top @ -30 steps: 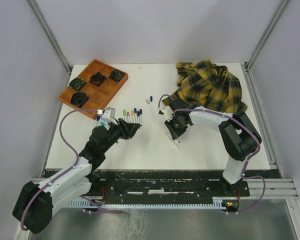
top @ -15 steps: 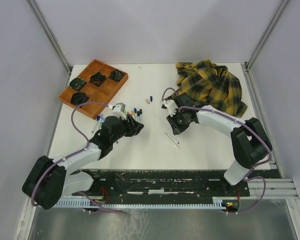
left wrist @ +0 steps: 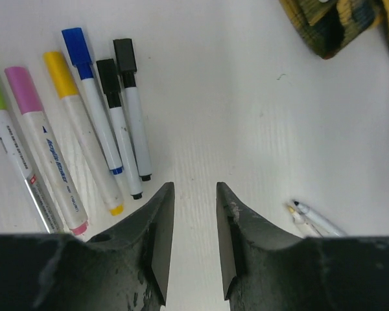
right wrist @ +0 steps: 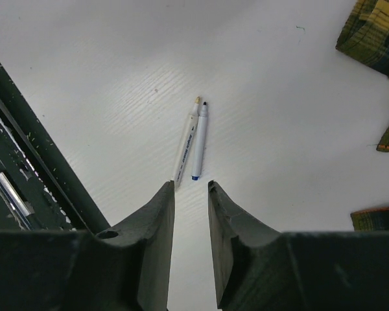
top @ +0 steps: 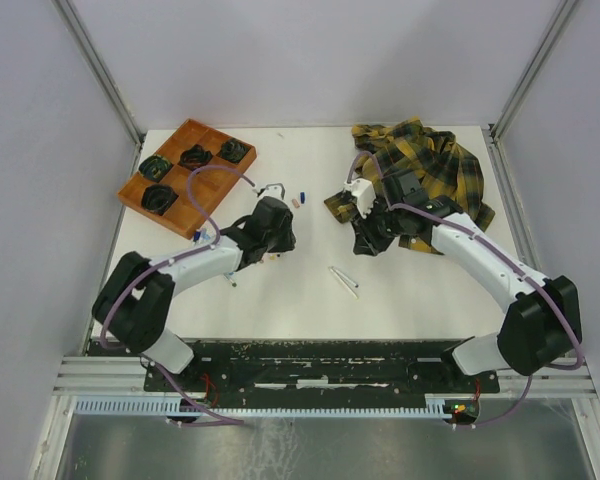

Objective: Open the pen caps
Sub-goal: Pick up the pen from the center of the board.

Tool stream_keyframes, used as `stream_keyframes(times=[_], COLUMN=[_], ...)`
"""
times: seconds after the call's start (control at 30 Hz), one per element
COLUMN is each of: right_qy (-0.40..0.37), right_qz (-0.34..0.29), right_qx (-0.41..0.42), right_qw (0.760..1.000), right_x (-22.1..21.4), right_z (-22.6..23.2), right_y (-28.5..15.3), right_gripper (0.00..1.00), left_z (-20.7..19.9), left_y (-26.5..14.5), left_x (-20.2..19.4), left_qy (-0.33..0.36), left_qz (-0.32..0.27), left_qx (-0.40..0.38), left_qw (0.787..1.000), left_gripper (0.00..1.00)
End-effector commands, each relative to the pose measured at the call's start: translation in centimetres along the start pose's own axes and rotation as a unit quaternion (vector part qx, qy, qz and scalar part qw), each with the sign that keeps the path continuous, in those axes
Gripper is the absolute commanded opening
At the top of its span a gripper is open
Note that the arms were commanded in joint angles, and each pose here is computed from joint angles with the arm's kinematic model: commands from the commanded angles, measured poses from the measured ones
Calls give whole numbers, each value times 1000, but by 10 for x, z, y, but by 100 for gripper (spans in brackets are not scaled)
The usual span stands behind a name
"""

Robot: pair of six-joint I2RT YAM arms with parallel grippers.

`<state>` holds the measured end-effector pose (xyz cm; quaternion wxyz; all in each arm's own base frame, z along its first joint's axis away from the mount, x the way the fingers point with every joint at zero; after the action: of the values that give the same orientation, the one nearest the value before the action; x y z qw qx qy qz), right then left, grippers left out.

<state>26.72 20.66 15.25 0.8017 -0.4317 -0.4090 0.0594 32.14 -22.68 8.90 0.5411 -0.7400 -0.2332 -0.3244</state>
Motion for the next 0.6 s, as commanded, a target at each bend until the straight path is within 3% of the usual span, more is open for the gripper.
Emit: stream_keyframes(times=[0.0,0.27,0.57], right_qy=[-25,-24,-23], right_qz=[-39,-42,-41], right_qx=[19,21,23], right_qw=[999,999,999], right_x=[20,21,20], right_z=[9,9,8], right_y=[-20,-21,-20], right_gripper=[35,35,35], left_z=[17,18,20], left_y=[7,29,52], left_x=[10,24,26], left_qy=[74,126,159], left_qz=[26,61,84], left_qx=[102,151,174], left_qw=[992,979,968], left_gripper=[38,28,27])
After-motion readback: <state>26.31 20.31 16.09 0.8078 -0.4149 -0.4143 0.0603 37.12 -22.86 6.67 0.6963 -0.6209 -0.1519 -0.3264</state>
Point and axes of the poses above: each gripper's point midway between its finger pads, its own y axis out along the fingers, its own z axis along the line the jaws close on, x = y × z, the point moved 1 cm from there along -y, back along the fingers, and after that the axes turned 9 degrees about y, right-handed, at the moved point
